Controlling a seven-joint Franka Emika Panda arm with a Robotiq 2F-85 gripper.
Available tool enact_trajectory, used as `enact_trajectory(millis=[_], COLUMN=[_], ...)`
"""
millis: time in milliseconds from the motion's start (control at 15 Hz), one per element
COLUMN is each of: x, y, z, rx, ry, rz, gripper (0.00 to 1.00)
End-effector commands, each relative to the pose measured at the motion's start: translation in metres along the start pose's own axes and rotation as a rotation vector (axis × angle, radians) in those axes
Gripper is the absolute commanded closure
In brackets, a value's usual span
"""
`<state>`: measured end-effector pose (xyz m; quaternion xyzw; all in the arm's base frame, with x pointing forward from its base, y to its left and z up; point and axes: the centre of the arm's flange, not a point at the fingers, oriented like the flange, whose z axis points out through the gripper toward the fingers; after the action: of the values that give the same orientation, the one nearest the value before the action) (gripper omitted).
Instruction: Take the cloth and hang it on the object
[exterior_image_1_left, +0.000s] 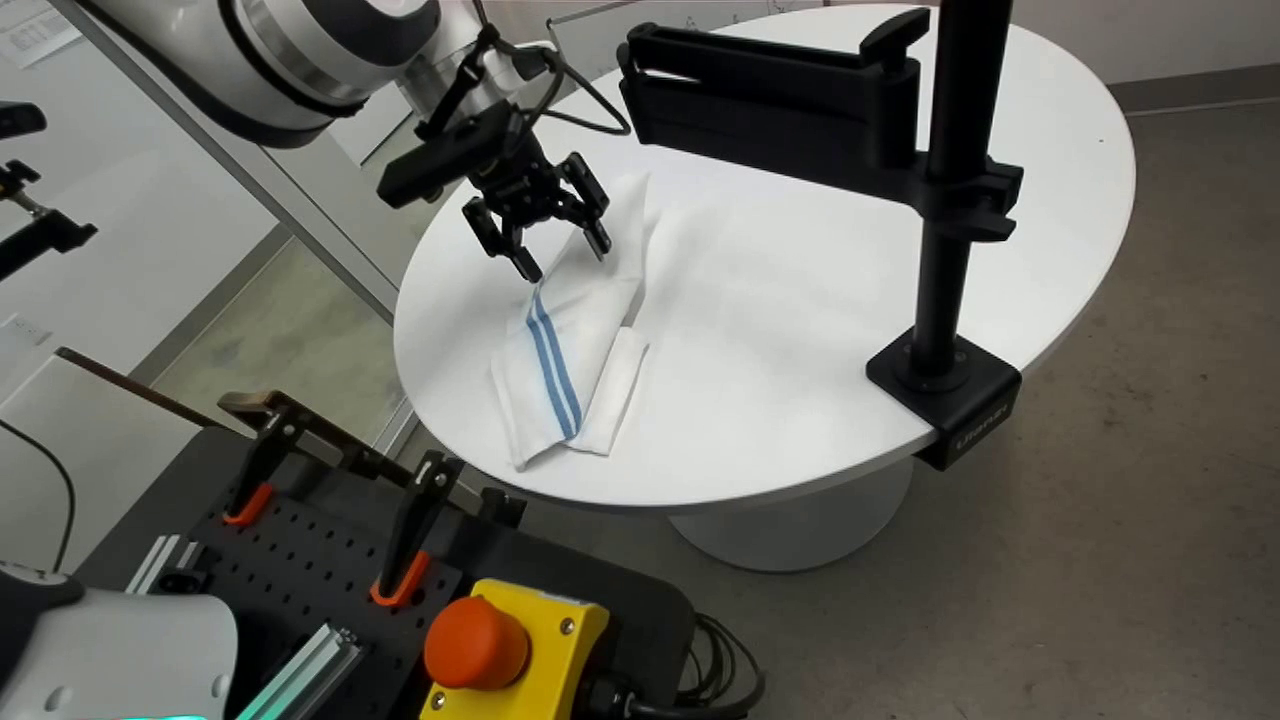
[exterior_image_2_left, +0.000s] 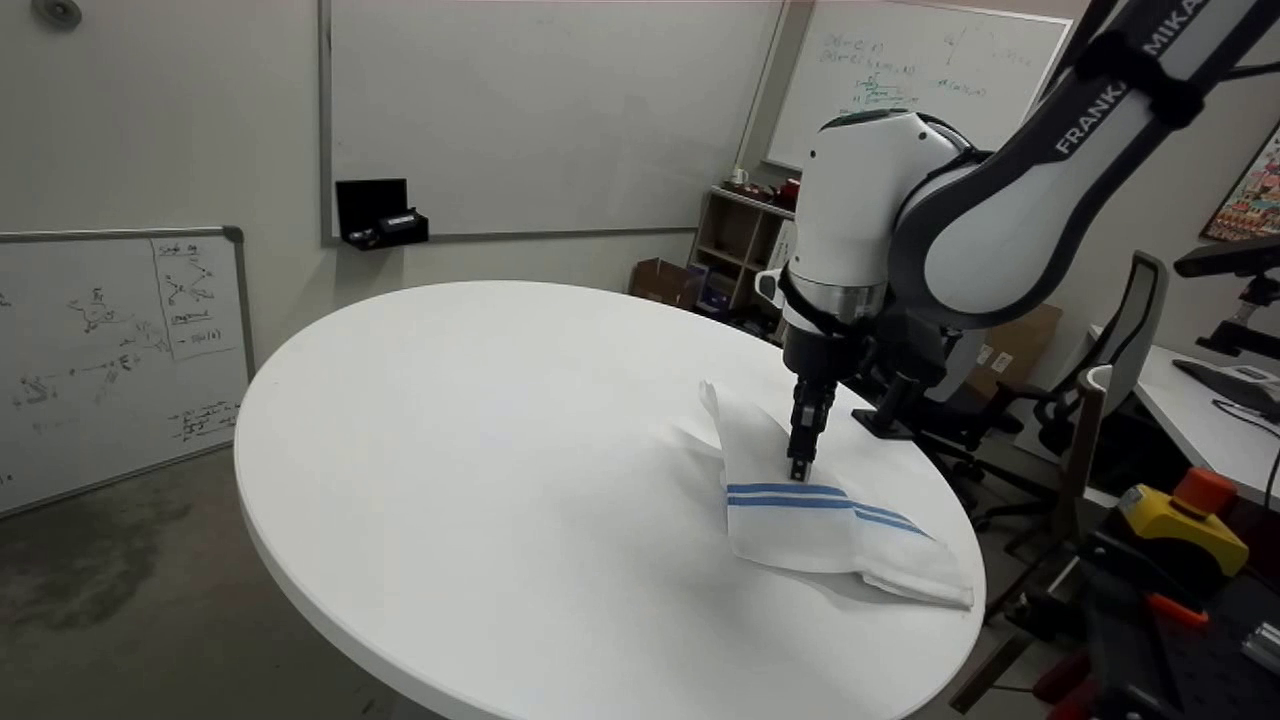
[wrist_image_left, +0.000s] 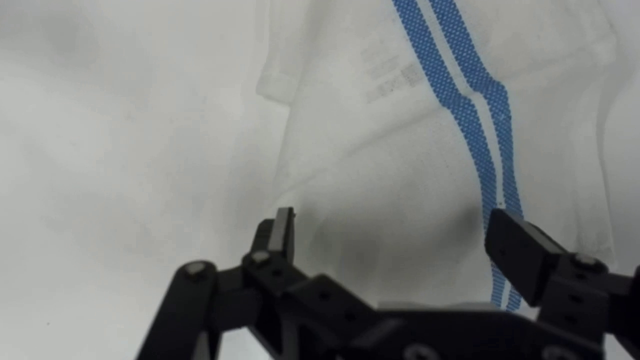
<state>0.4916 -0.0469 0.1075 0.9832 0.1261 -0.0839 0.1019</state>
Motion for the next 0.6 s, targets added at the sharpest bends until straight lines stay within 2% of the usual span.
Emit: enact_trajectory(millis=[0,67,200,533], x=[0.021,0.024,0.028,0.015], y=[-0.011,-0.012,-0.014,-0.011], z=[0.004,0.004,0.003,0.016], rx=[-0.029,-0.031,-0.033,-0.033], ry=[0.009,0.010,0.011,-0.004], rz=[0.002,0.000,0.002,0.002], gripper=[0.29,0.31,0.44,0.84])
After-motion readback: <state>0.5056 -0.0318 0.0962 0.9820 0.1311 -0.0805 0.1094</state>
